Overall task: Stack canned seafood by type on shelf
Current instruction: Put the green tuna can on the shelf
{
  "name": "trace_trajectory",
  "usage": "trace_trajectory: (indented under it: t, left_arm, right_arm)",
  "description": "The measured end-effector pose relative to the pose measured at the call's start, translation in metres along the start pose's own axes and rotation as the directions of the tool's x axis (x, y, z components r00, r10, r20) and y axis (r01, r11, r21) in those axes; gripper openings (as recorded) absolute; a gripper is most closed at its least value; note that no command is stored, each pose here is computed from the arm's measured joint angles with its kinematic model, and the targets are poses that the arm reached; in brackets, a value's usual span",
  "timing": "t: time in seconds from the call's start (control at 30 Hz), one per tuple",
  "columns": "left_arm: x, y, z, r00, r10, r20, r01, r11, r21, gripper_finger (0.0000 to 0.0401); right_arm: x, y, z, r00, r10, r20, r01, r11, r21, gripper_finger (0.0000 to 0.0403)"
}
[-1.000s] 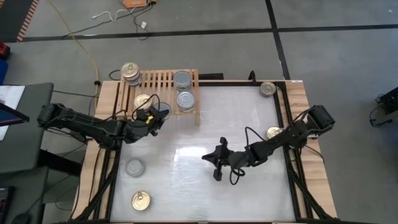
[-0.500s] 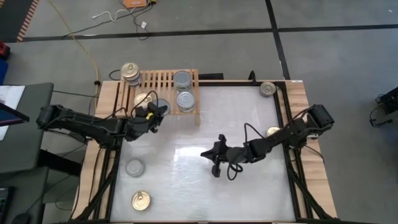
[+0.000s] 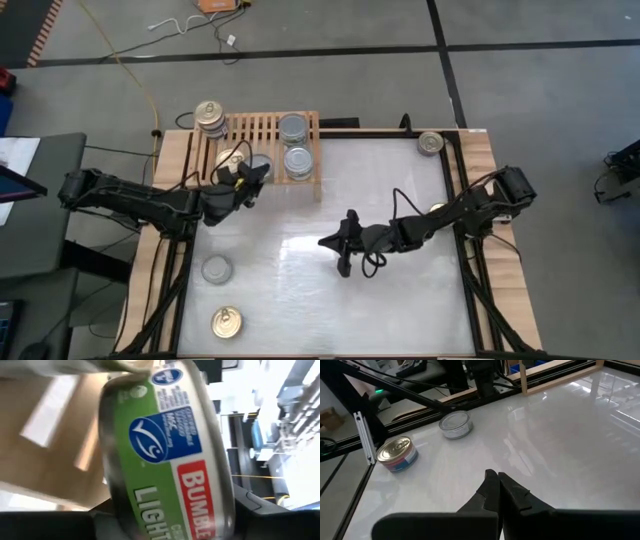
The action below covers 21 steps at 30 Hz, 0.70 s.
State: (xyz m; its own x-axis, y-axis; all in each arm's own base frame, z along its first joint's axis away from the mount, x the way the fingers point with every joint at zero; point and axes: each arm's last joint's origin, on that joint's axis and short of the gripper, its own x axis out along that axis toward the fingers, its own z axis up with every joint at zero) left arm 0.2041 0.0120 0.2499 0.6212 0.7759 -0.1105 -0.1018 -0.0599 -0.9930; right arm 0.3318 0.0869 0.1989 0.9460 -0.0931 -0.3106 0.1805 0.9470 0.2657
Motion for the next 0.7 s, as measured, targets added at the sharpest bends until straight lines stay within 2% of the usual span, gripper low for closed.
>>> trace_trajectory:
  t: [0.2,0.3,0.43,0.53,0.7]
  left_arm:
    - [0.0,-0.001,0.0,1.0,-0.004,-0.001,0.004,0.999,-0.036,0.0187]
    - [0.0,0.004,0.0,0.999,0.031,-0.03,-0.034,0.993,-0.111,0.0188]
    - [0.0,0.009,-0.001,0.995,0.071,-0.064,-0.085,0.964,-0.251,0.0189]
    - [0.0,0.007,-0.001,0.996,0.058,-0.069,-0.073,0.97,-0.233,0.0189]
    - [-0.003,0.001,-0.006,0.992,0.012,-0.126,-0.049,0.955,-0.292,0.0189]
  right_arm:
    - [0.0,-0.001,0.001,1.0,0.001,0.009,-0.001,1.0,0.003,0.0021]
    - [0.001,-0.001,0.004,1.0,0.005,0.029,-0.006,1.0,0.012,0.0021]
    - [0.001,0.0,0.004,0.999,0.009,0.034,-0.009,1.0,-0.002,0.0021]
    - [0.0,0.001,0.004,0.999,0.012,0.032,-0.012,1.0,-0.003,0.0021]
    - [0.0,0.002,0.002,1.0,0.014,0.021,-0.014,1.0,-0.01,0.0021]
